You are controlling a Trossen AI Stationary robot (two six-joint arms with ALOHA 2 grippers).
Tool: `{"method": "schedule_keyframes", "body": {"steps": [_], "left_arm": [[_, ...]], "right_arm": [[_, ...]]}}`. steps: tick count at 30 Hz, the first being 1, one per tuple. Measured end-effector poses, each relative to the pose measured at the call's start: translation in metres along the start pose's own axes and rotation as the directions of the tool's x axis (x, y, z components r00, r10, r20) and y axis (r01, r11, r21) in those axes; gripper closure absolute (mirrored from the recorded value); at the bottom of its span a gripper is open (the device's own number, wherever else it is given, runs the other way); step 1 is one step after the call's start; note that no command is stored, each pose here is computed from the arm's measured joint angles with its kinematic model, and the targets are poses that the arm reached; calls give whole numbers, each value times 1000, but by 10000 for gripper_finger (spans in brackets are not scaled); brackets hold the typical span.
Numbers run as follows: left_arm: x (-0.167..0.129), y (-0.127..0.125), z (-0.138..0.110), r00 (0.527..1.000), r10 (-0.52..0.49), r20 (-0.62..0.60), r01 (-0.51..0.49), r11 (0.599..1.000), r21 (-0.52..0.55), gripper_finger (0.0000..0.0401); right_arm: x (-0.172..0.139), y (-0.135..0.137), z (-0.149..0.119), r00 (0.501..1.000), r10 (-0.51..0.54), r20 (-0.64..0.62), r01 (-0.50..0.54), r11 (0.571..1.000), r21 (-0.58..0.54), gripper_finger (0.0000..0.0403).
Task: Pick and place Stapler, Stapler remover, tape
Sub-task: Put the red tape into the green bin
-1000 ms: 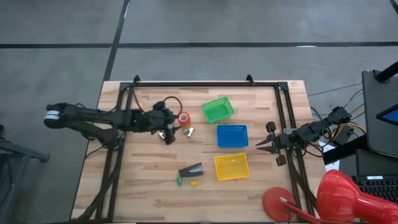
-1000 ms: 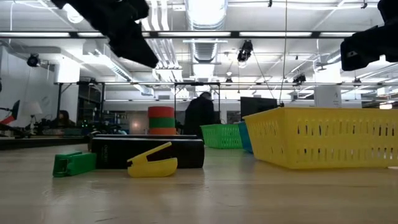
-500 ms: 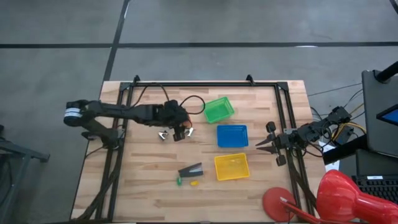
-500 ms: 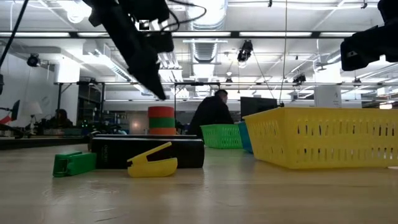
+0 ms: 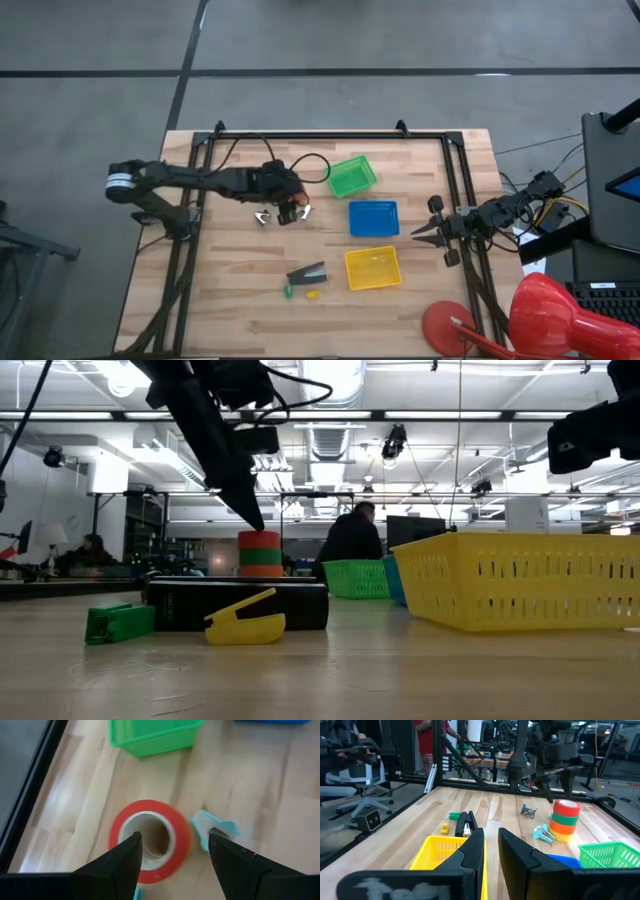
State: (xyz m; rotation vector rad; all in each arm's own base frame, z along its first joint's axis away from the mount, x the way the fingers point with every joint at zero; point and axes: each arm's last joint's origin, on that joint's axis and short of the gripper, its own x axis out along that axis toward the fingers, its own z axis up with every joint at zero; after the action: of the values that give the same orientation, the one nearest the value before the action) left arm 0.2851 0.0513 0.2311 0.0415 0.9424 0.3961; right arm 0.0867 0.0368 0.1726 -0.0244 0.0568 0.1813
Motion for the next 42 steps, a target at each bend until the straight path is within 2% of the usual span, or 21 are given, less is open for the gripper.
{"method": "schedule_keyframes", "body": {"steps": [6,19,27,34,37,42], "left_arm": [[2,-1,-1,1000,-21,-4,21,999,-40,180],[2,-1,-1,999,-42,-1,42,997,-69,246],[2,-1,-1,999,-47,-2,47,996,-71,250],[1,-3,1,995,-102,4,101,980,-169,250],[2,-2,6,992,-120,33,123,987,-104,250],[3,0,5,993,-112,29,114,990,-78,251]], "right_arm": [[0,0,0,1000,0,0,0,1000,2,351],[0,0,0,1000,0,0,0,1000,-6,351],[0,0,0,1000,0,-1,0,1000,-4,351],[0,0,0,1000,0,0,0,1000,-6,351],[0,0,0,1000,0,0,0,1000,1,351],[0,0,0,1000,0,-1,0,1000,-5,351]]}}
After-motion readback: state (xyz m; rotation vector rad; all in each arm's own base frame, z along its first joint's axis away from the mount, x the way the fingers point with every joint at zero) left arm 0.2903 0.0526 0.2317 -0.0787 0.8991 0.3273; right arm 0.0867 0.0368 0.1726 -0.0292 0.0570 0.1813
